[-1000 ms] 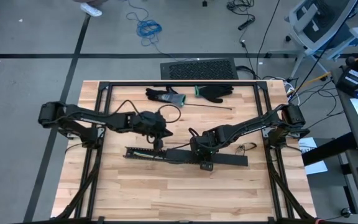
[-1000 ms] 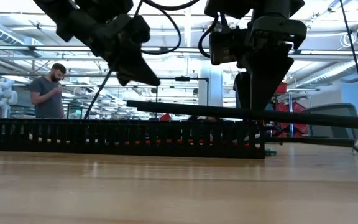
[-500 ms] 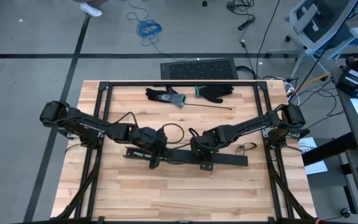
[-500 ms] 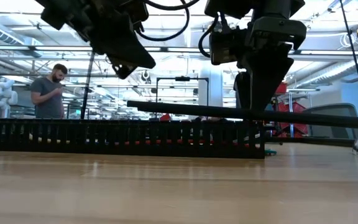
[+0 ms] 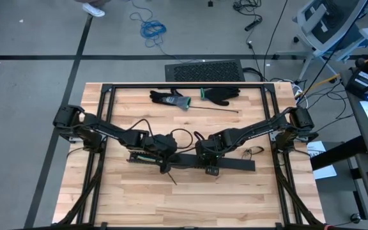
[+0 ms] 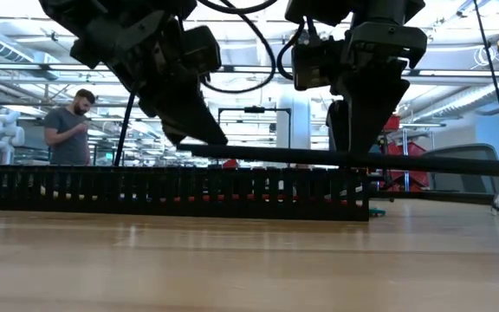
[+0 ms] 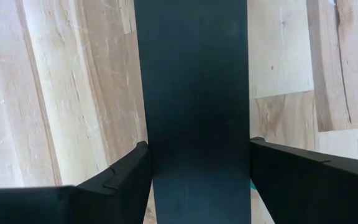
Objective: Ziptie cables
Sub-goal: Close the black cable duct
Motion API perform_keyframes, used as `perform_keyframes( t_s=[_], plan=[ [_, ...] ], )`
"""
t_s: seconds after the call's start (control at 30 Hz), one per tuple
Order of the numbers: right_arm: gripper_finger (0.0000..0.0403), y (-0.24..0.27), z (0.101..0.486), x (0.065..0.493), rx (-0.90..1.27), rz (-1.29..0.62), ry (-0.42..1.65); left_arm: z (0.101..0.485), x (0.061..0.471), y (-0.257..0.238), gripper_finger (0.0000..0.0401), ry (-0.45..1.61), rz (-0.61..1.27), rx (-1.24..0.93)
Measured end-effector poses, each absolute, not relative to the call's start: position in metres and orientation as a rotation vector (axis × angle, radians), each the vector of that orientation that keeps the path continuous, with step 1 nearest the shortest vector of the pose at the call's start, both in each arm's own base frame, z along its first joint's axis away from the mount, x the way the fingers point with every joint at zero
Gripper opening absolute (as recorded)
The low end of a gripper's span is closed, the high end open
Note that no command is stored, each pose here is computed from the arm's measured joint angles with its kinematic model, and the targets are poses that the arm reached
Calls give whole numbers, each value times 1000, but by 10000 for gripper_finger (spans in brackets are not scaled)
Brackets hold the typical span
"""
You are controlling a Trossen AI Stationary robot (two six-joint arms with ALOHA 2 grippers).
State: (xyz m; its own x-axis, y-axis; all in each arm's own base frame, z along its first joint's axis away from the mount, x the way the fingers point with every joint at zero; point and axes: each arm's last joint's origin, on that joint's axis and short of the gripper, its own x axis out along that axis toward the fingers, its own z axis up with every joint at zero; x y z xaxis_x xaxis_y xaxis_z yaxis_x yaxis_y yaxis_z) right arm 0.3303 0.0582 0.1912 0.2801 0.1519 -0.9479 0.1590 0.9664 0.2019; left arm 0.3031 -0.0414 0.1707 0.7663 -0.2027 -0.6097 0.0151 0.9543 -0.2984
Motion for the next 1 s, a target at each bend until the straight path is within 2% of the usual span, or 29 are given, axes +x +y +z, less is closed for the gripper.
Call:
perform_keyframes(
  t_s=[1.0],
  plan=[
    [231,65,193,335,322,-41,1222,163,301,-47,0,746,-112,-297]
  ],
)
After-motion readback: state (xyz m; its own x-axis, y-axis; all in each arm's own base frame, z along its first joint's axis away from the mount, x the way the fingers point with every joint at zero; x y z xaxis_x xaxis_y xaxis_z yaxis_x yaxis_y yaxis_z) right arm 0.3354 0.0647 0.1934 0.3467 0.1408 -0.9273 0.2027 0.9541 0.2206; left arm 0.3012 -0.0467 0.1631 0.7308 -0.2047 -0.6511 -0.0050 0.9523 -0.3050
